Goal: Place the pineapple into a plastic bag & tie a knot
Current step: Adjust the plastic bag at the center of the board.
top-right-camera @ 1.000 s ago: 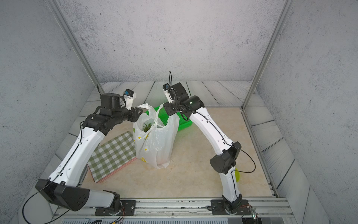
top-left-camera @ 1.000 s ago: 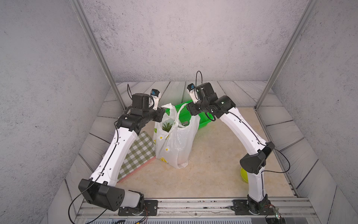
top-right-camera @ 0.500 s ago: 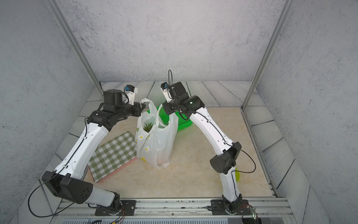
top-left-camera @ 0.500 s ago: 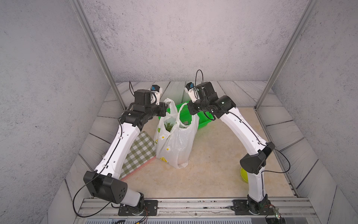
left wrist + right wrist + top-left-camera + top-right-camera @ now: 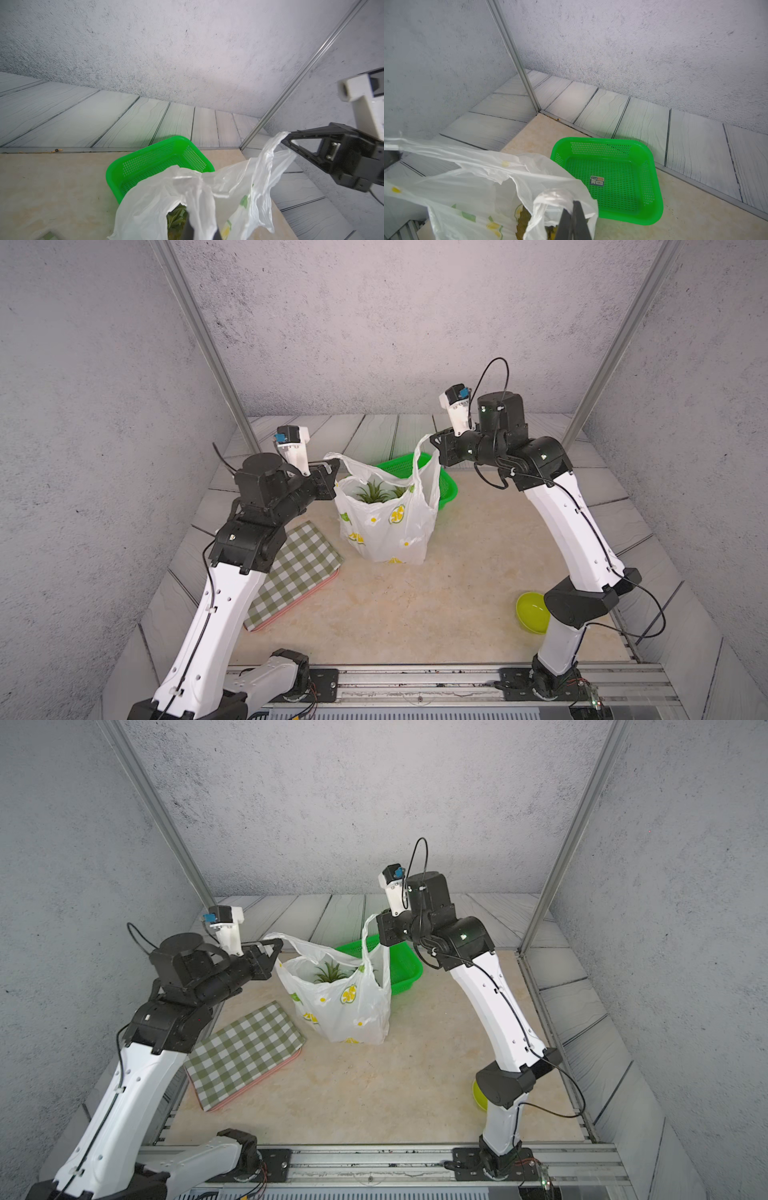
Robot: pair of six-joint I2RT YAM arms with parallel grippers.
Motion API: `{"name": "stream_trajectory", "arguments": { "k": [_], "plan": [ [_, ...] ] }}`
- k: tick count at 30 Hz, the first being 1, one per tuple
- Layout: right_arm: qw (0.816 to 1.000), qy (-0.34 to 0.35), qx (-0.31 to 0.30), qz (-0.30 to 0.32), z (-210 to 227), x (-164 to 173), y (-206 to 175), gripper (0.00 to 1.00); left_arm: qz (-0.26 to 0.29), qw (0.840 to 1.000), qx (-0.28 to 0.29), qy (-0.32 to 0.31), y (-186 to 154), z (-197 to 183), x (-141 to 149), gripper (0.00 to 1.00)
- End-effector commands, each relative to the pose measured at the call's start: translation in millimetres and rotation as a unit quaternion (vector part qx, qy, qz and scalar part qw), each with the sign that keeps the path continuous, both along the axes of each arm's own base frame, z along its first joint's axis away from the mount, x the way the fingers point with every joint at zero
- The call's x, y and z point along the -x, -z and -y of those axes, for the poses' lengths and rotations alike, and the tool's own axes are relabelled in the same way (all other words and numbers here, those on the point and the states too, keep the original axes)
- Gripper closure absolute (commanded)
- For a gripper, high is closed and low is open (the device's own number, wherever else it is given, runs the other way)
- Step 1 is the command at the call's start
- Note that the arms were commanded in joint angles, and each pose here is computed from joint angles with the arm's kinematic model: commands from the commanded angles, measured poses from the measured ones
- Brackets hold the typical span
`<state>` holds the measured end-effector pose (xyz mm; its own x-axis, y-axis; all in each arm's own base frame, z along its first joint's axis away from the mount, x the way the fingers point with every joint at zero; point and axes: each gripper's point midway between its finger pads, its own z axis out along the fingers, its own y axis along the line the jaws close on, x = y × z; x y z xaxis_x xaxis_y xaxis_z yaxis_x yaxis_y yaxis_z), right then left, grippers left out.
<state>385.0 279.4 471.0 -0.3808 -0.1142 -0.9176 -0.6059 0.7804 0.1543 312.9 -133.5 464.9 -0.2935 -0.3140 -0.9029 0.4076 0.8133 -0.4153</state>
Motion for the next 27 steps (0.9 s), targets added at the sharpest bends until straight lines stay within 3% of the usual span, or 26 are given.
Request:
{"name": "stream_trajectory", "arguments": {
  "k": [1, 11, 19, 24, 25, 27],
  "plan": [
    [0.999, -0.022, -0.046, 0.013, 7, 21, -32, 1.00, 0.053, 0.997, 0.053, 0.017, -32, 3, 17, 1.00],
    [1.000, -0.013, -0.027, 0.002, 26, 32, -19, 1.00, -0.005, 0.996, 0.047, 0.074, 34, 41, 37, 1.00],
    [1.000, -0.018, -0.011, -0.003, 29, 36, -11, 1.00, 0.011, 0.995, 0.038, 0.089, 34, 54, 57, 1.00],
    [0.999, -0.032, 0.006, -0.035, 29, 45, 29, 1.00, 0.001, 0.994, 0.028, 0.102, 54, 63, 61, 1.00],
    [0.998, -0.035, 0.008, -0.042, 30, 48, 39, 0.99, -0.003, 0.994, 0.027, 0.104, 59, 65, 62, 1.00],
    [0.998, -0.041, 0.007, -0.042, 32, 55, 48, 0.83, -0.009, 0.994, 0.027, 0.110, 68, 69, 62, 1.00]
  ]
}}
